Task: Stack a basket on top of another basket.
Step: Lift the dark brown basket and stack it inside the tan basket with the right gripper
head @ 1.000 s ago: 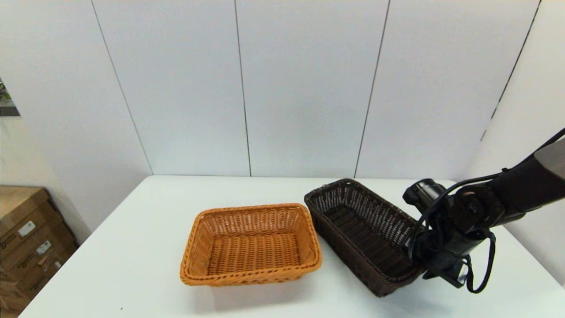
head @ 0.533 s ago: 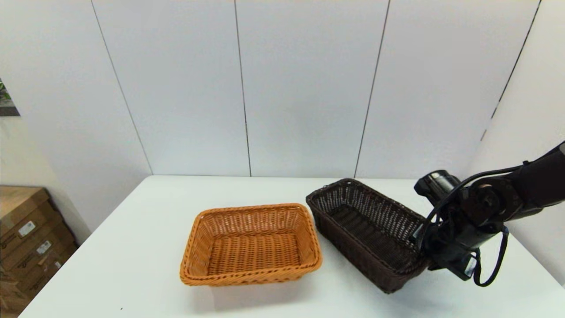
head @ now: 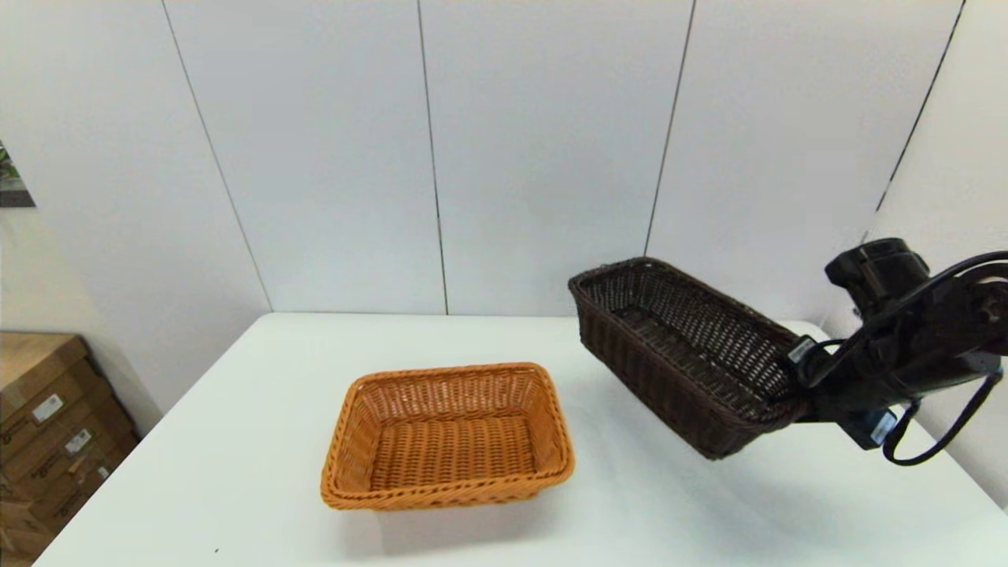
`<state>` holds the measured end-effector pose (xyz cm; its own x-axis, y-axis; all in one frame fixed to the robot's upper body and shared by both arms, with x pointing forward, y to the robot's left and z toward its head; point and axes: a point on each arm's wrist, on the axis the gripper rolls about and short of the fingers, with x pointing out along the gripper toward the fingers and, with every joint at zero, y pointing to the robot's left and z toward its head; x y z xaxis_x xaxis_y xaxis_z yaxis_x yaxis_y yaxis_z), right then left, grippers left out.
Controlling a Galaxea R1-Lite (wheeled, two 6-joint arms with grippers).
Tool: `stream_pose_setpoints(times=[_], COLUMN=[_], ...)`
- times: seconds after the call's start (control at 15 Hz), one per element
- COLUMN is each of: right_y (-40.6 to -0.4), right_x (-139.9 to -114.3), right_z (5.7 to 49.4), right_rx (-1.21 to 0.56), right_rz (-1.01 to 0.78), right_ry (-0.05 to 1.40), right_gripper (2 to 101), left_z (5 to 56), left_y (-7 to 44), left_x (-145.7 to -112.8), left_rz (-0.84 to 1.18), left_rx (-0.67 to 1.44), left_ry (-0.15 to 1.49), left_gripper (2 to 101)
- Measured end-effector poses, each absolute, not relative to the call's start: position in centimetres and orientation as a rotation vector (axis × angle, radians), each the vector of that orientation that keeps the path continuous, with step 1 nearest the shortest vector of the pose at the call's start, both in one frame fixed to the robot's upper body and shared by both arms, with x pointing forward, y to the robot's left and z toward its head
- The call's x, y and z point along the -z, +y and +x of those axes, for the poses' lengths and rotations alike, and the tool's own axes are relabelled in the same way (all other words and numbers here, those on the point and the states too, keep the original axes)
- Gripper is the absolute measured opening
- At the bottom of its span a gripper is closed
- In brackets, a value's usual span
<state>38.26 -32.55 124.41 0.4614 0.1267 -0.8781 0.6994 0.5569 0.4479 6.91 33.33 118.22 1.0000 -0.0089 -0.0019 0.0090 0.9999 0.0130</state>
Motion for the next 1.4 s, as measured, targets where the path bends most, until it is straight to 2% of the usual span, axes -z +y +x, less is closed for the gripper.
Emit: stream_pose_setpoints(times=[0.27,0.6,1.4], right_y=[-33.0,-32.1,-28.2], right_x=[-127.1,-130.9,-132.2], right_z=[37.1,35.5,33.2], right_rx=[0.289,0.021,-0.31], right_rz=[1.024,1.046,0.595], right_ry=[1.022,0.986,1.033], right_gripper=[19.4,19.4,19.4], left_z=[6.9,6.9,6.9], left_y=[33.3,33.3,33.3], left_x=[-118.2,-118.2,-118.2], left_rz=[0.013,0.013,0.013], left_rx=[0.009,0.009,0.01], left_ry=[0.002,0.002,0.002], left_gripper=[97.8,97.8,97.8])
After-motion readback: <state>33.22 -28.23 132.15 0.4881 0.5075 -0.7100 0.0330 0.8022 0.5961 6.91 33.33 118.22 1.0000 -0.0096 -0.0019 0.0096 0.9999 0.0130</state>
